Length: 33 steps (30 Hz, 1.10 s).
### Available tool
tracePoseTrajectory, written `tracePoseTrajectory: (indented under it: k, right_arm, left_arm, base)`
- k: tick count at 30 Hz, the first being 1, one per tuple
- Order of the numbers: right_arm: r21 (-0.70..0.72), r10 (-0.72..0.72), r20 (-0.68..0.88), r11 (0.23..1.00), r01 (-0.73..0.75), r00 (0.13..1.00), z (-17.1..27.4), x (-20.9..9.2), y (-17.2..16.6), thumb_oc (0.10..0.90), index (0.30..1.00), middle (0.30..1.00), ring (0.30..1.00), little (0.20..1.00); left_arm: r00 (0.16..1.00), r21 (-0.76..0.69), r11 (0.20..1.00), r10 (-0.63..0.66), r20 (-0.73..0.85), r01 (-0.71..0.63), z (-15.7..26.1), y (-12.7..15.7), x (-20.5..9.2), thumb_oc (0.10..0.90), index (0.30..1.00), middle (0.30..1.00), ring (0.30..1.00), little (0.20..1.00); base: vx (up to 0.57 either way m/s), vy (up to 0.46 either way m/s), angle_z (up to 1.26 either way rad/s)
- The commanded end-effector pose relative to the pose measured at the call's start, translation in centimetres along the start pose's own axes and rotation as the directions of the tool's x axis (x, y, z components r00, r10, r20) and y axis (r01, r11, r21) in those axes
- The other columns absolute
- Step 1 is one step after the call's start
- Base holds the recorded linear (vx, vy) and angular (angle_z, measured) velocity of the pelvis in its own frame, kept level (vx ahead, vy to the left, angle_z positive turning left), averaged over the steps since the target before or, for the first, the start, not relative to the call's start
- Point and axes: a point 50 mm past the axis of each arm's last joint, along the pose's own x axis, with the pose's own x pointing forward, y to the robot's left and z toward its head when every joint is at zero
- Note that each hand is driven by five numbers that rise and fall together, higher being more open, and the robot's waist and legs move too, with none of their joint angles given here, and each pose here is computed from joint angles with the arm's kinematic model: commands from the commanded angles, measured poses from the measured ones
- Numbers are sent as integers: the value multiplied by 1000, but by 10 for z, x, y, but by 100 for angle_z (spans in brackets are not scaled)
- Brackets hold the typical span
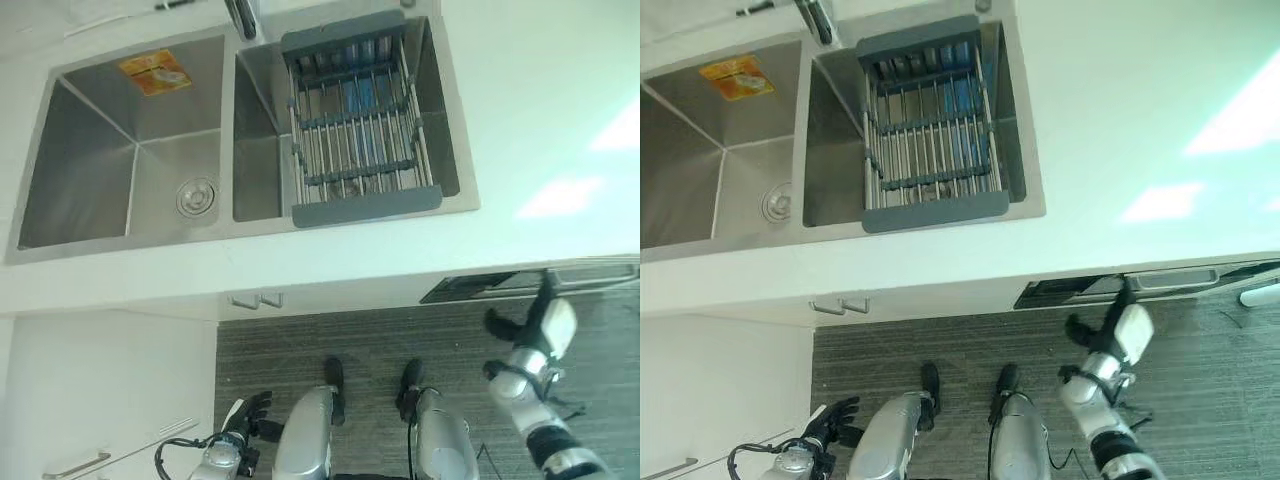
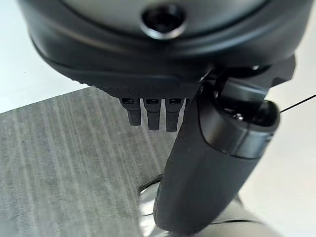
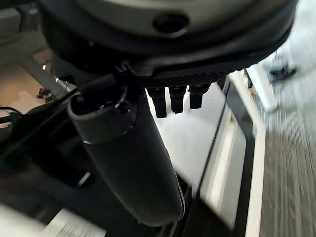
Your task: Place the dishes in the dishwasher.
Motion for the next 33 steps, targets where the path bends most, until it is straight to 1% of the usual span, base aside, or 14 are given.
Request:
tracePoseTrajectory:
  k: [1, 2, 4, 8, 11, 20, 24, 25, 27, 28, 30, 32, 33]
  right_arm:
    - [36, -130, 214, 991, 126, 968, 42, 47, -29, 800, 900, 900, 900, 900]
    - [14, -82, 198, 997, 80, 977, 32, 38, -24, 800, 900, 900, 900, 900]
    - [-5, -40, 159, 999, 41, 987, 18, 24, -18, 800, 900, 900, 900, 900]
    - [-37, 9, 103, 999, -5, 995, -1, 5, -14, 800, 900, 900, 900, 900]
    - [-57, 39, 54, 998, -36, 998, -13, -4, -12, 800, 900, 900, 900, 900]
    - [-129, 109, -22, 985, -111, 994, -35, -23, -7, 800, 900, 900, 900, 900]
    - [-146, 139, -81, 978, -149, 987, -48, -33, -5, 800, 900, 900, 900, 900]
    - [-118, 173, -116, 975, -187, 978, -52, -36, -3, 800, 900, 900, 900, 900]
    - [-82, 213, -135, 971, -225, 968, -54, -38, -1, 800, 900, 900, 900, 900]
    - [-46, 255, -170, 963, -266, 952, -57, -41, 1, 800, 900, 900, 900, 900]
    - [45, 300, -241, 953, -298, 923, -63, -45, 3, 800, 900, 900, 900, 900]
    - [106, 330, -307, 944, -312, 893, -71, -52, 5, 800, 900, 900, 900, 900]
    - [116, 336, -317, 942, -316, 887, -72, -53, 5, 800, 900, 900, 900, 900]
  left_arm:
    - [999, 35, 998, 46, -15, -45, -19, 5, -8, 800, 900, 900, 900, 900]
    - [998, 26, 998, 52, -24, -51, -20, 4, -8, 800, 900, 900, 900, 900]
    - [998, 17, 998, 59, -33, -58, -20, 3, -7, 800, 900, 900, 900, 900]
    - [997, 0, 998, 55, -48, -55, -16, -1, -5, 800, 900, 900, 900, 900]
    - [997, -23, 999, 37, -61, -39, -17, -5, -4, 800, 900, 900, 900, 900]
    - [993, -81, 997, 9, -118, -19, -27, -12, -7, 800, 900, 900, 900, 900]
    - [985, -250, 968, -71, -155, 30, -36, -18, -9, 800, 900, 900, 900, 900]
    - [980, -322, 945, -121, -160, 64, -38, -21, -10, 800, 900, 900, 900, 900]
    - [973, -370, 923, -173, -155, 105, -40, -25, -11, 800, 900, 900, 900, 900]
    - [964, -399, 906, -218, -152, 142, -42, -28, -13, 800, 900, 900, 900, 900]
    - [954, -422, 889, -261, -149, 177, -44, -30, -14, 800, 900, 900, 900, 900]
    - [940, -448, 870, -303, -156, 206, -49, -32, -17, 800, 900, 900, 900, 900]
    - [938, -450, 868, -309, -157, 211, -50, -32, -17, 800, 900, 900, 900, 900]
  base:
    - [-17, 185, -49]
    - [-17, 156, -70]
    - [-7, 120, -67]
    - [-15, 88, -34]
    - [-25, 34, -30]
    - [-14, 4, -6]
    - [-6, -11, -7]
    - [13, -18, -11]
    - [8, -8, -4]
    - [0, 0, 0]
    - [0, 0, 0]
    - [0, 0, 0]
    - [36, 9, 0]
